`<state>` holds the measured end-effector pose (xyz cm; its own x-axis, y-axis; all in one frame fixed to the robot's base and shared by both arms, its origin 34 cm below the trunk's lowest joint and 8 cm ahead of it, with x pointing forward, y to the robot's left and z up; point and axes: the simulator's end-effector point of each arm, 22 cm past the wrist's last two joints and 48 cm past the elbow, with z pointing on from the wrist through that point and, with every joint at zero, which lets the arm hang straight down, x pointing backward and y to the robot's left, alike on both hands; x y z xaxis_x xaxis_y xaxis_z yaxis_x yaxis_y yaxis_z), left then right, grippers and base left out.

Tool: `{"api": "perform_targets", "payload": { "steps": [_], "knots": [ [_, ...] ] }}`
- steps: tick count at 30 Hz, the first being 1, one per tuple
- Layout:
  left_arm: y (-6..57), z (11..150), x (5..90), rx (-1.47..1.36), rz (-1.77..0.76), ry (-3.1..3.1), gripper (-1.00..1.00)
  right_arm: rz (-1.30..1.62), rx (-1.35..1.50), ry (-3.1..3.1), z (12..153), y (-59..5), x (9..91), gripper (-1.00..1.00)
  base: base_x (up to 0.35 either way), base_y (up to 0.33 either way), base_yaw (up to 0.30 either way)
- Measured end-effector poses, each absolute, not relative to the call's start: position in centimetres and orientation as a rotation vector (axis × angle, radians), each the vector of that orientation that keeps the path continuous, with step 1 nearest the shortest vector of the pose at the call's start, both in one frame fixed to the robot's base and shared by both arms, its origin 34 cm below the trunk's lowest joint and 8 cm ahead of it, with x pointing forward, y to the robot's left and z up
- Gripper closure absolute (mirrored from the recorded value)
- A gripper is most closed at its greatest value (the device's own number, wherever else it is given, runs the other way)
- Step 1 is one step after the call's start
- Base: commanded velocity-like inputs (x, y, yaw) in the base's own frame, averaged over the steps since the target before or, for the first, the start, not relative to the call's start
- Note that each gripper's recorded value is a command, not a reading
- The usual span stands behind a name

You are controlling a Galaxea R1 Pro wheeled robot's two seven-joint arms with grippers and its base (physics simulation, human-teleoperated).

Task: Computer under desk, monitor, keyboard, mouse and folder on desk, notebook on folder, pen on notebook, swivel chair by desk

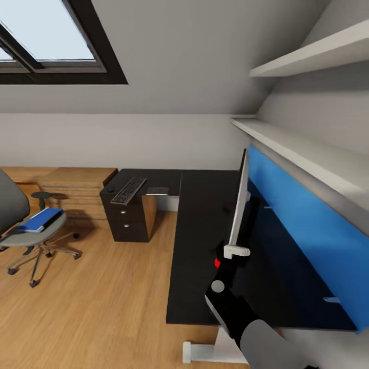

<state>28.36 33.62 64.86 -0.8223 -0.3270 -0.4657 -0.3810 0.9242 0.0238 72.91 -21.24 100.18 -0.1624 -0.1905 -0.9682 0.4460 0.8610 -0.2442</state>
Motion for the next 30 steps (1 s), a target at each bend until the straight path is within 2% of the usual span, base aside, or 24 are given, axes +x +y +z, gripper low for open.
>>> {"api": "perform_targets", "payload": {
  "steps": [11, 30],
  "knots": [
    [33.68, 64.87, 28.33, -0.513, 0.162, 2.616, -1.0, -0.566, 0.198, 1.641, 100.27, -21.17, 72.92, -1.0, -0.022, -0.316, 0.0],
    [33.76, 64.89, 28.33, -0.519, 0.164, 2.614, -1.0, -0.565, 0.199, 1.642, 100.25, -21.16, 72.91, -1.0, 0.0, -0.074, 0.0]
  ]
}}
